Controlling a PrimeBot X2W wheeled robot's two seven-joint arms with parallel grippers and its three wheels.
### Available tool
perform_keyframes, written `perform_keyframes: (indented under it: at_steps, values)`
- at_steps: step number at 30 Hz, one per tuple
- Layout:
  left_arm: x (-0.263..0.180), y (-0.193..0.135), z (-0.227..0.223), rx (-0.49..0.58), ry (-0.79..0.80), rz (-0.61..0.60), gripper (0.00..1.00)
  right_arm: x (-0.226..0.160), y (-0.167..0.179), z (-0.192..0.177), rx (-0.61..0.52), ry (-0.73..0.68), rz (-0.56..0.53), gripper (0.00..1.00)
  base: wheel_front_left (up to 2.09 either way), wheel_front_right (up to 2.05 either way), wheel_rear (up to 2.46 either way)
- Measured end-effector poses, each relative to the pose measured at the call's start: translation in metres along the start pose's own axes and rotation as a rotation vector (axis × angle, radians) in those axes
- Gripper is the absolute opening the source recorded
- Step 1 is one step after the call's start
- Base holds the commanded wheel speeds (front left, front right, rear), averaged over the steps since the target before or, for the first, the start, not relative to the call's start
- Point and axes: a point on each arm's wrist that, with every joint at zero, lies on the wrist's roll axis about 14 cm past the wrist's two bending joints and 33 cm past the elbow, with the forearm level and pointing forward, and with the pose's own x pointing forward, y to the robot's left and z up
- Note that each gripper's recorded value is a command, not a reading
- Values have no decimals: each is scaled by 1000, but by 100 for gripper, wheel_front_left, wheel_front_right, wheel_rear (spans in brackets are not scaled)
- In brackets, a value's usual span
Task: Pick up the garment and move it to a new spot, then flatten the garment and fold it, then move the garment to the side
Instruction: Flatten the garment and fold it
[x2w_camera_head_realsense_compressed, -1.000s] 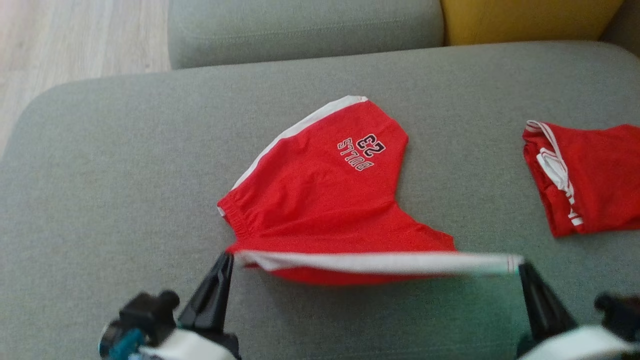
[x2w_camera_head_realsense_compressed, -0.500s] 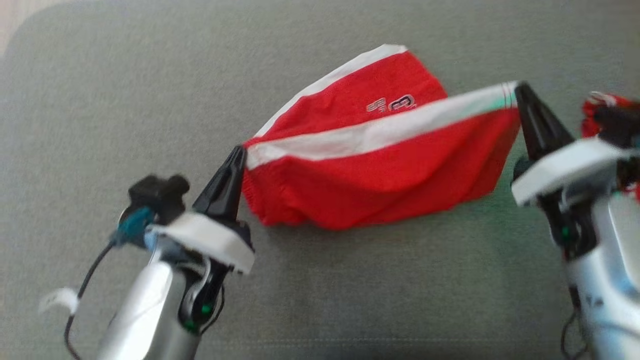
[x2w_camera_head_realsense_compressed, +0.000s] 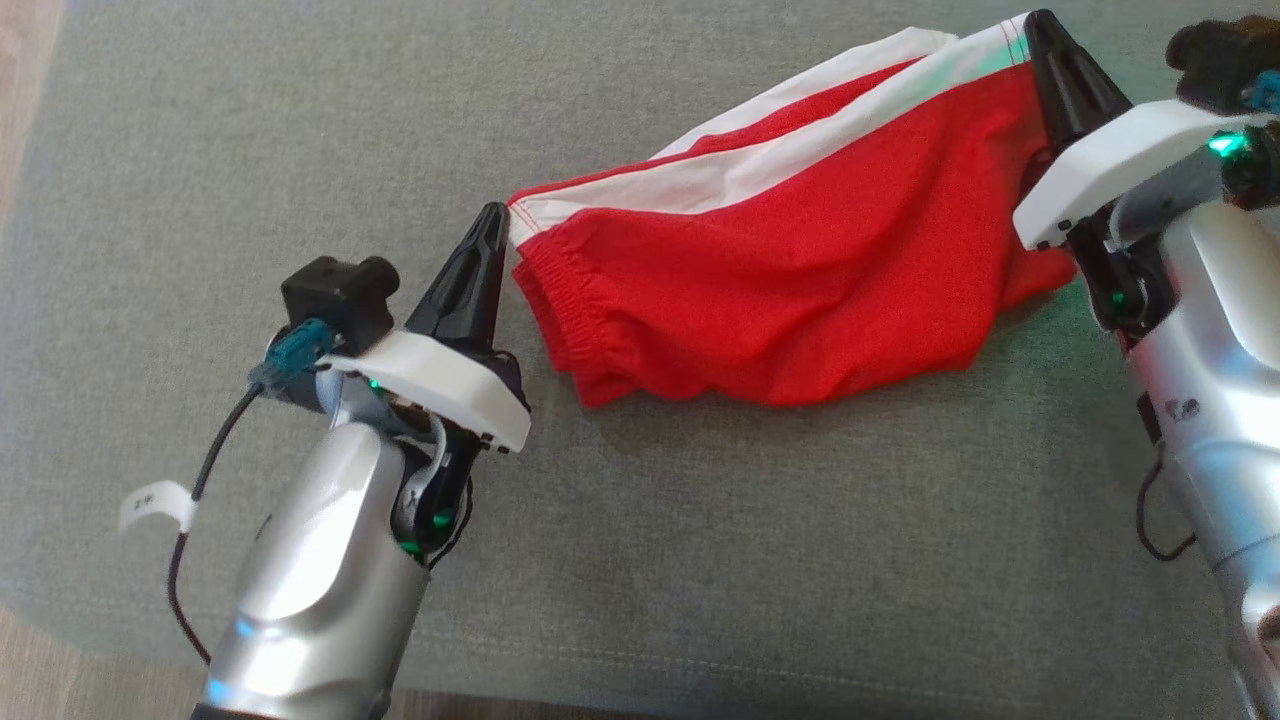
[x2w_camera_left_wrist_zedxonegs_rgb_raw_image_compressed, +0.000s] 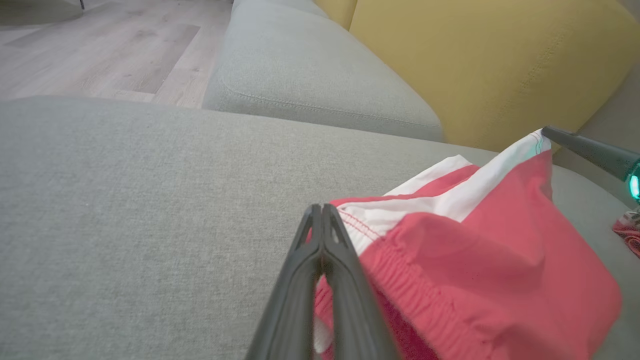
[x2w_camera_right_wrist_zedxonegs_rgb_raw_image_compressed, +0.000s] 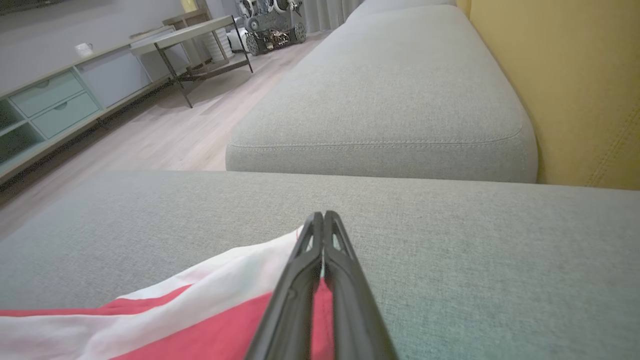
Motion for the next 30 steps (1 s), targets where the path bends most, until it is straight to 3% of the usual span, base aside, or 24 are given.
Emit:
perform_keyframes:
  at_steps: [10,11,13,15,16,25,30]
  values:
    - [1,22,-23,-18,41,64,0,23,4,-16,-13,19,16,0,0,0,0]
    - [1,22,-25,-19,47,67,0,23,4,-17,-12,18,18,29,0,0,0]
    - [1,24,-31,-32,64,75,0,24,7,-21,-15,25,28,100,0,0,0]
    - [1,24,-34,-47,70,77,76,23,12,-22,-24,17,44,100,0,0,0]
    - [1,23,-35,-52,72,74,100,22,14,-21,-29,7,51,100,0,0,0]
    - [0,12,-20,-37,12,92,100,0,14,26,-105,-147,72,100,0,0,0]
    - [-8,12,15,9,-109,130,100,-34,2,51,-147,-264,35,100,0,0,0]
